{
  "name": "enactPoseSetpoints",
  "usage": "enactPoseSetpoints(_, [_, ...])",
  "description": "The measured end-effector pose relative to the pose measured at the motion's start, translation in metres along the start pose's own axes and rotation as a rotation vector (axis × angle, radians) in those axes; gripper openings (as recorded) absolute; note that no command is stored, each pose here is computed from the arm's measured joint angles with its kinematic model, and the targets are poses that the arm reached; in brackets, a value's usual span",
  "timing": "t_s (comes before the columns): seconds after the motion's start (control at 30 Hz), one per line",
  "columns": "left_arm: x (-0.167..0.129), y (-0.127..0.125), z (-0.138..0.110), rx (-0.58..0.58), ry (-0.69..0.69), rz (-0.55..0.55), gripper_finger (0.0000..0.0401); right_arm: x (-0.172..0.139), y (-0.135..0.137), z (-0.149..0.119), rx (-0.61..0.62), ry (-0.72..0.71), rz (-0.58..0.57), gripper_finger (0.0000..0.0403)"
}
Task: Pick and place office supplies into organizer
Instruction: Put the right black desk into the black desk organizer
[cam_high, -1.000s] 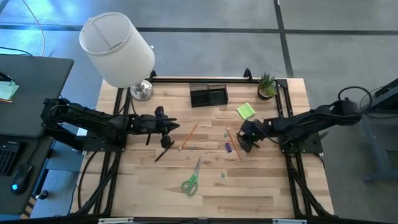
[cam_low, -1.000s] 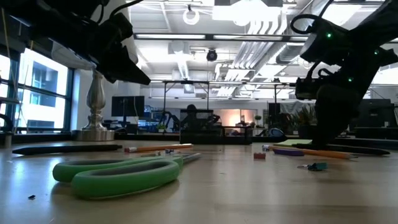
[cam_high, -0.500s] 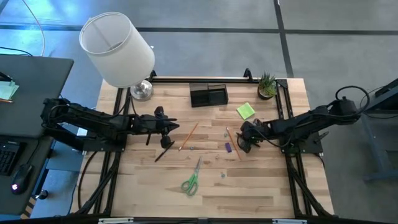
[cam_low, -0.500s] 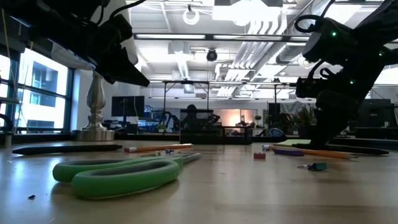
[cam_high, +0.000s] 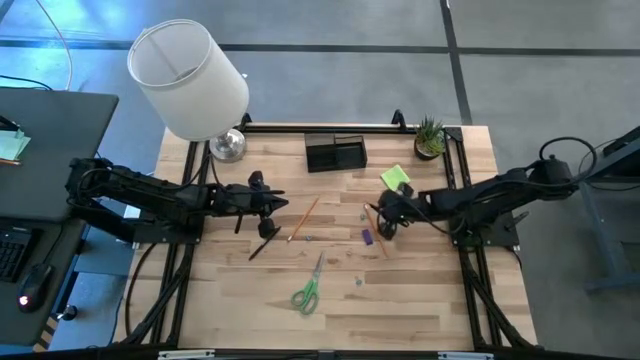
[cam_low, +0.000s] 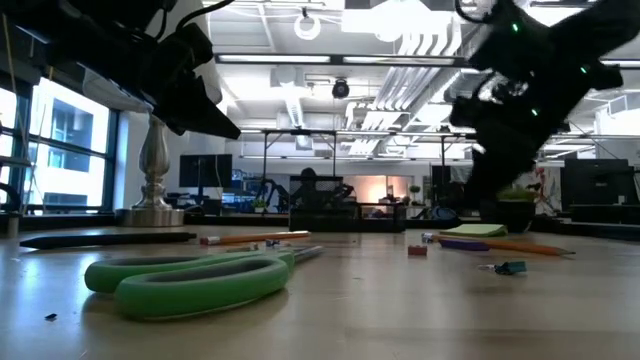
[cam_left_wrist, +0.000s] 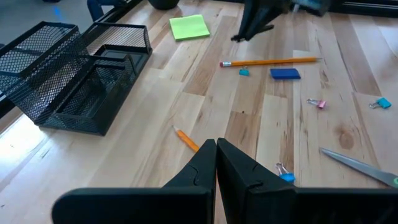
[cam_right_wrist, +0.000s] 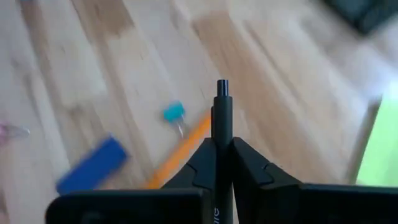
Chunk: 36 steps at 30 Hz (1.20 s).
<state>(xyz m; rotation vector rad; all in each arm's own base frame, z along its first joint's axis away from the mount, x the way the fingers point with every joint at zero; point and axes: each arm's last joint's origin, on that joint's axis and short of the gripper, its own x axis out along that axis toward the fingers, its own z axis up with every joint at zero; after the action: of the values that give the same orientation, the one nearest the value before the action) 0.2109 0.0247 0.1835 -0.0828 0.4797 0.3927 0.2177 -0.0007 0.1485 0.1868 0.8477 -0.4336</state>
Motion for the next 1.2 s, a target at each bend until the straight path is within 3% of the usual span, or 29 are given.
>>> enactPoseSetpoints(0.17, [0.000,0.000,0.000,-0.001,0.000,0.000,0.0001,-0.012,0.009,0.039,-0.085,-0.173,-0.043,0.0016])
enactPoseSetpoints(0.3, [0.000,0.000,0.000,-0.001,0.001,-0.008,0.0001,-0.019,0.012,0.066,-0.106,-0.422,-0.002,0.0027])
enactPoseSetpoints(0.57, [0.001,0.000,-0.001,-0.002,0.010,-0.007,0.0001,-0.025,-0.019,0.104,-0.131,-0.779,0.063,0.0011])
enactPoseSetpoints(0.9, [0.013,-0.004,-0.003,-0.002,-0.013,-0.010,0.0001,0.020,-0.074,0.129,-0.166,-0.988,0.046,0.0023])
enactPoseSetpoints(1.2, [0.020,-0.005,-0.007,0.007,0.008,-0.007,0.0001,0.076,-0.110,0.184,-0.213,-0.995,0.120,0.0028])
